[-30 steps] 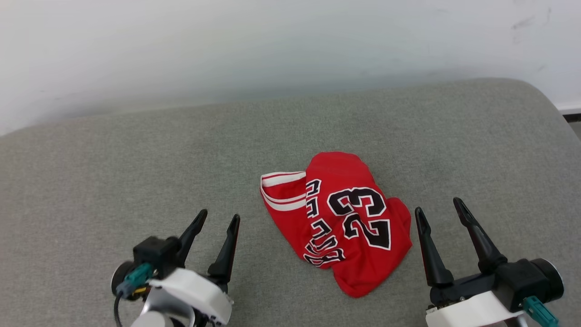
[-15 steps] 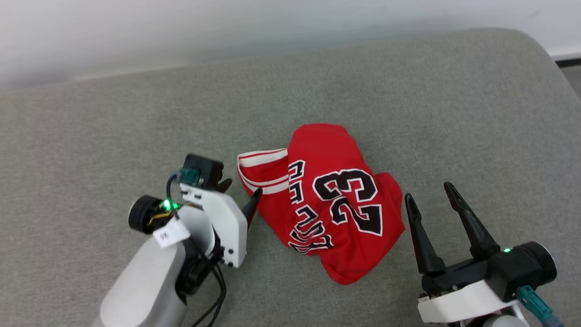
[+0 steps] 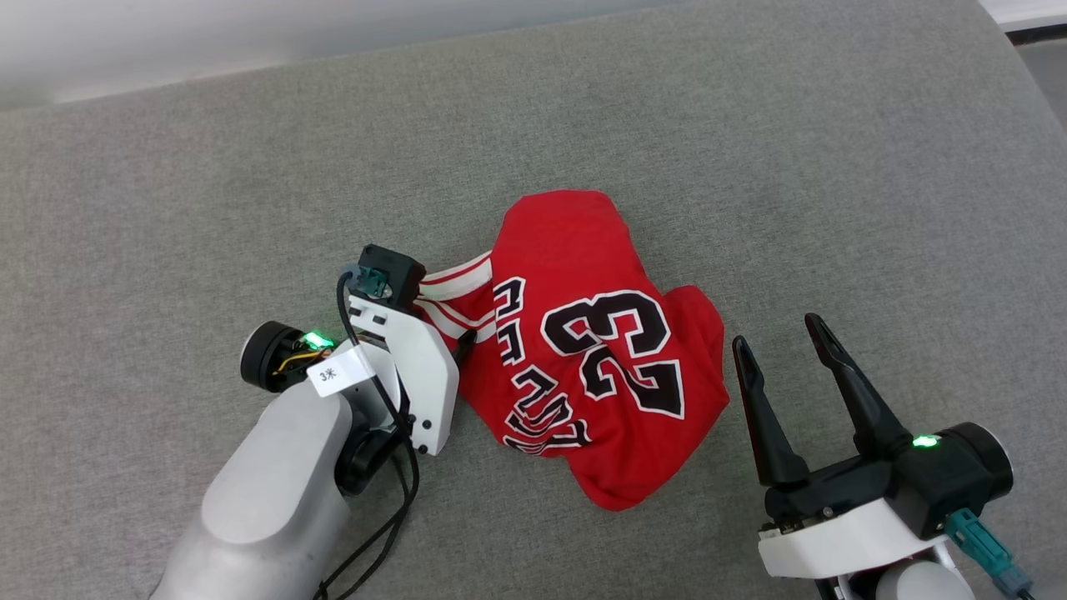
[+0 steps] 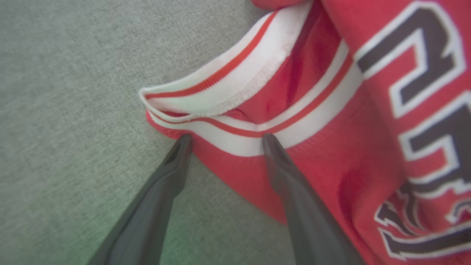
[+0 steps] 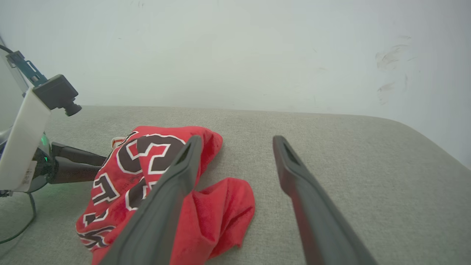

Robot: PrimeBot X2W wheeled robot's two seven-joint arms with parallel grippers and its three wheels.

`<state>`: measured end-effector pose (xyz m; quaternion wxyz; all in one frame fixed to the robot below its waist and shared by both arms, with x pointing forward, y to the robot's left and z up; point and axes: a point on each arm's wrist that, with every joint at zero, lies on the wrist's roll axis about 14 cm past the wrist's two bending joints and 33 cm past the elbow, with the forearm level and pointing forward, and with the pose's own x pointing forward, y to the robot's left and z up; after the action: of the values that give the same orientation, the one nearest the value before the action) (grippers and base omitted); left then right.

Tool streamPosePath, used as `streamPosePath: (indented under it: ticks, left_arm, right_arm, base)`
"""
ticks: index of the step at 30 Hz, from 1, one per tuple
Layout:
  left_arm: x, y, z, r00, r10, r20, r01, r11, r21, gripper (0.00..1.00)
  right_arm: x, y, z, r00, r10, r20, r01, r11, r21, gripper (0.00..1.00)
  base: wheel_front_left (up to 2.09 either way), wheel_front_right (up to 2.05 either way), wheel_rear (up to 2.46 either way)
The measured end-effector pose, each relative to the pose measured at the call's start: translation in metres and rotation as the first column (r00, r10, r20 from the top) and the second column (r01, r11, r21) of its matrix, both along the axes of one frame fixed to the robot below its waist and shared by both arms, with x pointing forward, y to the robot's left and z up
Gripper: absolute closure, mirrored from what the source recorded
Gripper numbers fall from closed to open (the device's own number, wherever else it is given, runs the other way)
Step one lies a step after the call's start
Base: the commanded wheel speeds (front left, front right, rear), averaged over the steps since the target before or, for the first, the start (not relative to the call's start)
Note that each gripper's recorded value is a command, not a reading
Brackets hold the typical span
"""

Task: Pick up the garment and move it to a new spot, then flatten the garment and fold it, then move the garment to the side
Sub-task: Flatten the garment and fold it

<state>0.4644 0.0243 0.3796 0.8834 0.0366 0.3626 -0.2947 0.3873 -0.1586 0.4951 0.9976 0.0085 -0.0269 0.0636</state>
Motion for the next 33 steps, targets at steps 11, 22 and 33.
streamPosePath:
  ticks: [11,22,33]
  left_arm:
    - [0.013,0.011,0.02,0.987,0.084,0.138,-0.074,0.994,-0.078,1.0]
    - [0.048,0.045,0.179,0.718,0.302,0.627,-0.121,0.941,-0.315,1.0]
    - [-0.005,0.11,0.138,0.703,0.42,0.574,-0.33,0.908,-0.259,1.0]
  right_arm:
    - [0.003,0.009,0.004,1.0,0.027,0.016,-0.027,1.0,0.013,0.0]
    - [-0.006,0.024,0.023,0.995,0.071,0.07,-0.073,0.997,0.017,0.0]
    - [-0.013,0.035,0.034,0.989,0.104,0.101,-0.106,0.994,0.02,0.0]
  base:
    - [0.0,0.0,0.0]
    - [0.0,0.0,0.0]
    - [0.0,0.0,0.0]
